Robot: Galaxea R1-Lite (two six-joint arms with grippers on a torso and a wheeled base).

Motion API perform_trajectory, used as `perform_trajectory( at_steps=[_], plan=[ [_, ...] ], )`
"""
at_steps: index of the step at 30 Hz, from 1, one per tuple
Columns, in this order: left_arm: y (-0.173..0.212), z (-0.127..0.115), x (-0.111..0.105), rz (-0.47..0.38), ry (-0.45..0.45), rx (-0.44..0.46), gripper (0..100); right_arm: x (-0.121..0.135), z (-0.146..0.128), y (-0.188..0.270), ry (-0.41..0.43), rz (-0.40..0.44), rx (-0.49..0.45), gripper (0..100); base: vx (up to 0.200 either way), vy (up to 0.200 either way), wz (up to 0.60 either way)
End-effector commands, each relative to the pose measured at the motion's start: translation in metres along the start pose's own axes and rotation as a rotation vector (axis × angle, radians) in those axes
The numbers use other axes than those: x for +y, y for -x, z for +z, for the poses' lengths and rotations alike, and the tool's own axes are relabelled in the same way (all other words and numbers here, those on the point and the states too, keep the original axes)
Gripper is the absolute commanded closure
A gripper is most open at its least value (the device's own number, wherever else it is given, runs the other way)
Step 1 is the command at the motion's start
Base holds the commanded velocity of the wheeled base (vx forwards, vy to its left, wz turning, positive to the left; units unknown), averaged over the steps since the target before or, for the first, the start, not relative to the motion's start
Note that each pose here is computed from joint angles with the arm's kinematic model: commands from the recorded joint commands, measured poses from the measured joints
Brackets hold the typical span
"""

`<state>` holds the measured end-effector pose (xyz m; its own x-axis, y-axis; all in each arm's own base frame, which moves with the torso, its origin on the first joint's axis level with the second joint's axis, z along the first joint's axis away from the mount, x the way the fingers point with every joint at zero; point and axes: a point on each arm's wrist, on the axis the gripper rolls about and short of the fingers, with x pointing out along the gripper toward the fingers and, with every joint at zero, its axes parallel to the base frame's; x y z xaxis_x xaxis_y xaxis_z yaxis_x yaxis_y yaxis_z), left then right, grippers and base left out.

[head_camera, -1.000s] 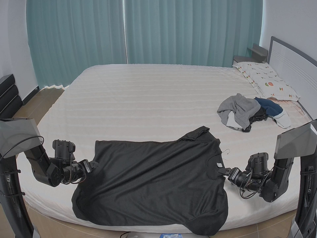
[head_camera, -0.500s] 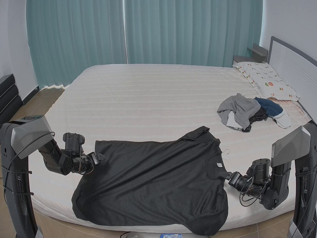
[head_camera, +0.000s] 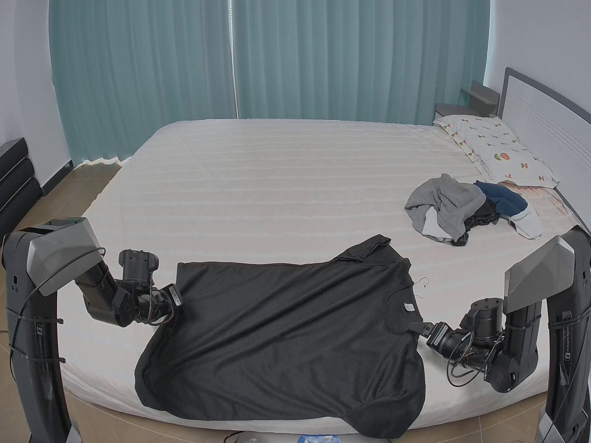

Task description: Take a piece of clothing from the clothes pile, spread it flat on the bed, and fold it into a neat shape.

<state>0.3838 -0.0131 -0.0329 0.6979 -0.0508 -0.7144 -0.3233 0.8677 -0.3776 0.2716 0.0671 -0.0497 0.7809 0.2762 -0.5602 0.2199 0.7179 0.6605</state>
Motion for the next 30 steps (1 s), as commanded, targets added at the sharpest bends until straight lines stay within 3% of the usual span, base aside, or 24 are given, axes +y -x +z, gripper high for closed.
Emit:
perform_trajectory(
  at_steps=[1,7,13,19,30],
  plan=[
    [0.008,0.018,0.008,0.030,0.052,-0.080,100,0.000,0.001,0.000,-0.001,0.008,-0.008,0,0.000,0.000,0.00],
    [0.009,0.027,0.014,0.041,0.067,-0.124,100,0.001,0.003,-0.002,-0.016,0.008,-0.020,0,0.000,0.000,0.00],
    [0.006,0.037,0.019,0.073,0.083,-0.184,100,0.001,0.015,-0.004,-0.095,0.018,-0.072,0,0.000,0.000,0.00],
    [-0.004,0.049,0.026,0.076,0.106,-0.279,100,-0.001,0.018,-0.005,-0.102,0.017,-0.084,0,0.000,0.000,0.00],
    [-0.011,0.057,0.038,0.093,0.145,-0.311,100,0.003,0.022,-0.010,-0.094,0.039,-0.100,0,0.000,0.000,0.00]
  ],
)
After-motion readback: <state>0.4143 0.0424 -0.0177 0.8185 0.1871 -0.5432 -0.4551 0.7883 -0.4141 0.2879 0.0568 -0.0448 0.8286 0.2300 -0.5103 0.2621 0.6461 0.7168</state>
